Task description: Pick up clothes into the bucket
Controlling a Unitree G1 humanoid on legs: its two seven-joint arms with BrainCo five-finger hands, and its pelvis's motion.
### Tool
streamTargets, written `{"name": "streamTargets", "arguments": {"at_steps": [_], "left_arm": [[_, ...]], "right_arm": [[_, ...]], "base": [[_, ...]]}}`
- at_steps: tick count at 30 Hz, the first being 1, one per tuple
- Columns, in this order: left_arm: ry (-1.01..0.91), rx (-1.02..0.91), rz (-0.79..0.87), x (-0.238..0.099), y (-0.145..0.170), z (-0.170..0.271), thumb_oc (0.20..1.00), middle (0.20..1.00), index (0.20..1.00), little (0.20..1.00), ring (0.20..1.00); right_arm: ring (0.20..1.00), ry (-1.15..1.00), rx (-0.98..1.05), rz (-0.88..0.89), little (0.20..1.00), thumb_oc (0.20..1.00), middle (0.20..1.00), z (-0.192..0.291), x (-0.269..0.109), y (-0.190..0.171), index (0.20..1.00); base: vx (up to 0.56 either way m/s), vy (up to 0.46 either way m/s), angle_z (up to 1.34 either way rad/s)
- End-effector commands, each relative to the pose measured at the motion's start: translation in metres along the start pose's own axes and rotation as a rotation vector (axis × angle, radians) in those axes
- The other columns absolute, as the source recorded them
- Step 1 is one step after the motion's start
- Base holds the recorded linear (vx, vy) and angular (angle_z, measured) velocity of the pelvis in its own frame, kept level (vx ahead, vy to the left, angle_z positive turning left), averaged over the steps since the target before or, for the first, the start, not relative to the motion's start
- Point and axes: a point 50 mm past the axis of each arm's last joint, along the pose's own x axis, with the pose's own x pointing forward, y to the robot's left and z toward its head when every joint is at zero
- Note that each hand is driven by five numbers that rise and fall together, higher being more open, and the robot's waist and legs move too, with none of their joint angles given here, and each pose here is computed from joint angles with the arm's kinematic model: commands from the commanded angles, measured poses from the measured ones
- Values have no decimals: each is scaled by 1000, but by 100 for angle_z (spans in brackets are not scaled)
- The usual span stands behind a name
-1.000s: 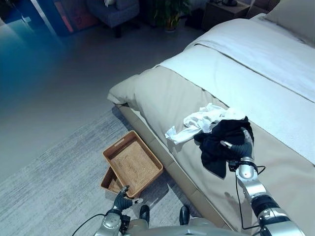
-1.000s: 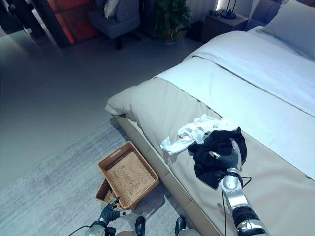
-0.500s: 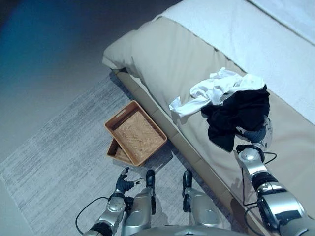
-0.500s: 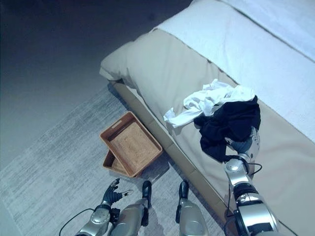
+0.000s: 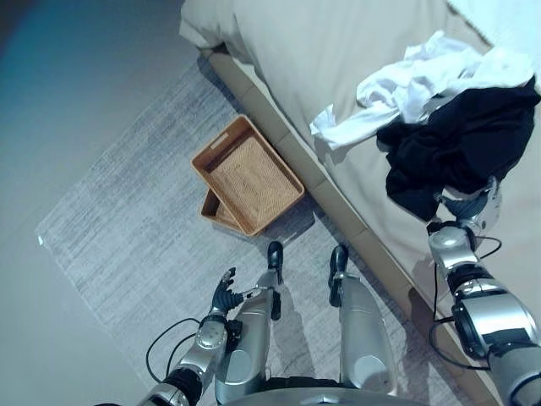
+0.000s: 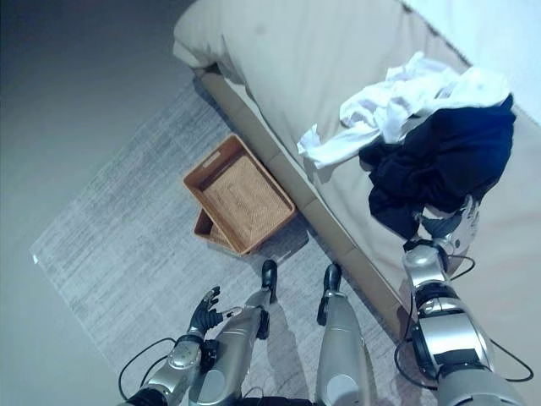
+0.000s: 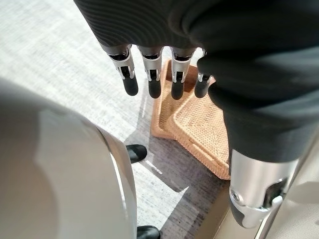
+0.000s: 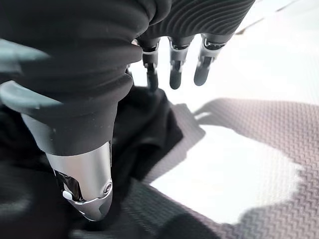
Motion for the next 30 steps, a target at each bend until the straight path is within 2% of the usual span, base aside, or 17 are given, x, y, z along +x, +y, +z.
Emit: {"name": "streamTargets", "arguments": {"at_steps": [1, 7, 15, 18, 25, 26, 27, 29, 30], "left_arm": [[-29, -73, -1, -3, -12, 5, 1000, 1000, 1000, 1000, 1000], [-79, -108, -19, -1, -20, 18, 1000, 1000, 1000, 1000, 1000], [-124, -131, -22, 2, -24, 31, 1000, 1000, 1000, 1000, 1000], [-132, -128, -21, 3, -24, 33, 1000, 1000, 1000, 1000, 1000], [-138, -142, -2, 6, -20, 36, 1000, 1000, 1000, 1000, 1000], [-137, -144, 3, 6, -19, 36, 1000, 1000, 1000, 1000, 1000], [-135, -152, 5, 7, -18, 37, 1000, 1000, 1000, 1000, 1000], [-124, -159, 0, 7, -18, 35, 1000, 1000, 1000, 1000, 1000], [-117, -161, -1, 7, -18, 35, 1000, 1000, 1000, 1000, 1000]], "right_arm": [[1000, -39, 54, -141, 1000, 1000, 1000, 20, 22, -25, 1000], [1000, -86, 318, -260, 1000, 1000, 1000, 67, 34, -39, 1000], [1000, -237, 558, -361, 1000, 1000, 1000, 130, 39, -63, 1000], [1000, -291, 593, -375, 1000, 1000, 1000, 147, 40, -70, 1000], [1000, -382, 533, -306, 1000, 1000, 1000, 171, 47, -80, 1000], [865, -369, 530, -277, 865, 865, 865, 172, 49, -79, 865], [570, -343, 521, -245, 570, 570, 570, 171, 53, -80, 570], [200, -308, 488, -167, 200, 200, 200, 169, 60, -78, 200], [200, -295, 487, -159, 200, 200, 200, 169, 62, -80, 200]], "base": [[-25, -8, 12], [-2, 2, 7], [17, 2, 4], [0, 0, 0], [0, 0, 0], [0, 0, 0], [0, 0, 0], [0, 0, 0], [8, -20, 3]]}}
